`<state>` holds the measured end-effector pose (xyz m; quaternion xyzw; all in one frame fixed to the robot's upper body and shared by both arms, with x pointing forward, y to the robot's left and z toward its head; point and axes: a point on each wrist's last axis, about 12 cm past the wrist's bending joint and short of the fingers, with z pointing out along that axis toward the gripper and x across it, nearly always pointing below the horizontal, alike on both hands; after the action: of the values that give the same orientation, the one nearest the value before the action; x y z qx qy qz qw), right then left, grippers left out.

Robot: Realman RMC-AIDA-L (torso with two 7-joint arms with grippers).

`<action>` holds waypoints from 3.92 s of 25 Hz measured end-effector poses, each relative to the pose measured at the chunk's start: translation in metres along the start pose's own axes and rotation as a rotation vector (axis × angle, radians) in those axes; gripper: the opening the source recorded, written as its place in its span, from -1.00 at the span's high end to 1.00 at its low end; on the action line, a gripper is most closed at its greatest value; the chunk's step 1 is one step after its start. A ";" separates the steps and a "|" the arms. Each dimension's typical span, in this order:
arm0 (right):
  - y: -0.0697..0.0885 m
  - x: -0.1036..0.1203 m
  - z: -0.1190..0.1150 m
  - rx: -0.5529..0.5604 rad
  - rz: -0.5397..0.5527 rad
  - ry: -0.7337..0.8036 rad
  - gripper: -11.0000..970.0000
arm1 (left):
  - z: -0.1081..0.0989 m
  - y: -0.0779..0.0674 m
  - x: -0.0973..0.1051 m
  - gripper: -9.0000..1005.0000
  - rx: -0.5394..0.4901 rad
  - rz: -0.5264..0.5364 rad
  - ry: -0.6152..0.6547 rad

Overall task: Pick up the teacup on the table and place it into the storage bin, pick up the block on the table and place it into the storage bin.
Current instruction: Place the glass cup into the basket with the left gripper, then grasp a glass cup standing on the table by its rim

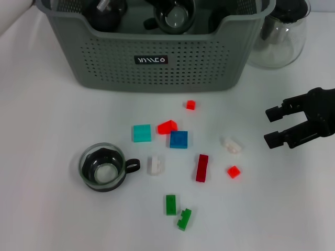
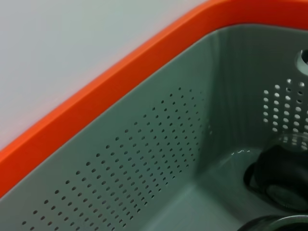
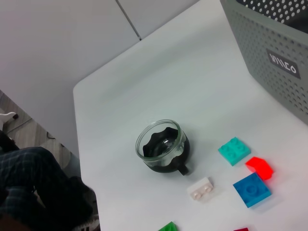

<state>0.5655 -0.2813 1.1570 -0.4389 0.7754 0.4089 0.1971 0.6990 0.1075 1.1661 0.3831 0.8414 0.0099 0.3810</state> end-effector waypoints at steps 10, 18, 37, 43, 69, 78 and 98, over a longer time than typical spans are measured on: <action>0.000 -0.002 0.001 0.001 -0.004 0.000 -0.92 | 0.002 -0.003 0.006 0.87 0.000 0.008 0.008; -0.001 -0.002 0.003 0.003 0.000 0.010 -0.92 | 0.004 -0.006 0.010 0.86 0.006 0.015 0.016; -0.001 -0.002 0.005 0.009 -0.002 0.022 -0.92 | 0.005 -0.014 0.011 0.78 0.019 0.044 0.027; -0.002 -0.002 0.006 0.010 -0.003 0.023 -0.92 | 0.006 -0.018 0.013 0.75 0.021 0.068 0.035; -0.002 -0.004 0.005 0.013 -0.007 0.021 -0.91 | -0.038 0.027 0.000 -0.19 -0.058 -0.017 -0.076; -0.002 -0.011 0.005 0.012 -0.025 0.023 -0.91 | -0.126 0.087 0.010 -0.74 -0.143 -0.191 -0.214; -0.007 -0.014 0.016 0.024 0.022 -0.014 -0.91 | -0.225 0.009 0.130 -0.74 0.547 0.093 -0.164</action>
<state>0.5778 -0.2626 1.1535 -0.4249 0.7837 0.4048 0.2034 0.5050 0.2607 1.2462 0.5093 0.7609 -0.2308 0.3293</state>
